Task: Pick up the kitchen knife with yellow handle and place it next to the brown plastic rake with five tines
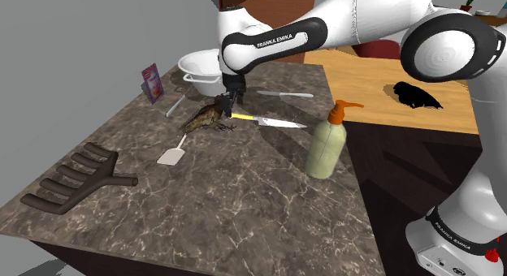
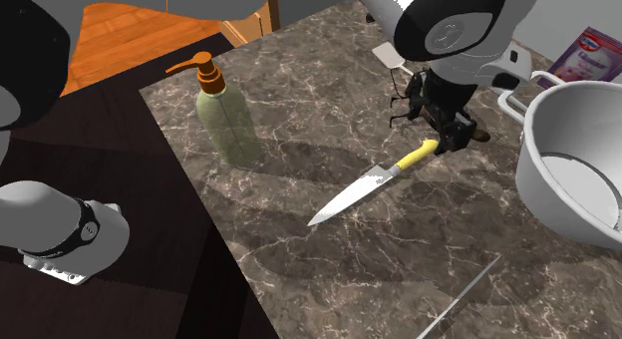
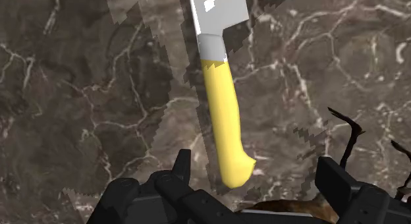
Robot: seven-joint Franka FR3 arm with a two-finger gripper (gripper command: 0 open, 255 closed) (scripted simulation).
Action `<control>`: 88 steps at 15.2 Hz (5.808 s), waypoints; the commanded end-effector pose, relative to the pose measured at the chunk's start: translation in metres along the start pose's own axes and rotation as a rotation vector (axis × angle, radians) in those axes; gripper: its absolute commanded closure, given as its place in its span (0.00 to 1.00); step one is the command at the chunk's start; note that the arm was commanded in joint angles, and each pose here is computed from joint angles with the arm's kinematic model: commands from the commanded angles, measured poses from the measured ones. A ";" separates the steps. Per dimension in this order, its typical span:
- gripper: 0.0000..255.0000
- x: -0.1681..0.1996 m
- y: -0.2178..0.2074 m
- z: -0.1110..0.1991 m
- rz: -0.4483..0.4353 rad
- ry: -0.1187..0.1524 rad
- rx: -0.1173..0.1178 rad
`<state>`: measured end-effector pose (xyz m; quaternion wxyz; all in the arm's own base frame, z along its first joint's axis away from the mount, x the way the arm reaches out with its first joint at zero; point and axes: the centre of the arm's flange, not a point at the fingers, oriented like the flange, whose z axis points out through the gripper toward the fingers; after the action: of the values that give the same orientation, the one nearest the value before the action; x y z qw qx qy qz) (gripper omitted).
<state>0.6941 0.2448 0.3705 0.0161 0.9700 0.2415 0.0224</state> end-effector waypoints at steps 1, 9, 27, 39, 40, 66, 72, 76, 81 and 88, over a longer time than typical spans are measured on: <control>0.00 0.012 -0.002 0.004 0.003 -0.002 0.005; 0.00 0.012 -0.002 0.039 0.003 -0.002 0.005; 1.00 0.012 -0.002 0.028 0.003 -0.002 0.005; 1.00 0.015 0.001 -0.035 0.003 -0.002 0.005; 1.00 0.015 0.001 -0.040 0.003 -0.002 0.005; 1.00 -0.054 -0.210 -0.097 0.003 -0.002 0.005; 1.00 -0.079 -0.285 -0.101 0.003 -0.002 0.005; 1.00 -0.095 -0.330 -0.104 0.003 -0.002 0.005; 1.00 -0.096 -0.331 -0.077 0.003 -0.002 0.005; 1.00 -0.097 -0.333 -0.041 0.003 -0.002 0.005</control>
<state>0.4515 0.4936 0.3990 0.0140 0.9705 0.2399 0.0206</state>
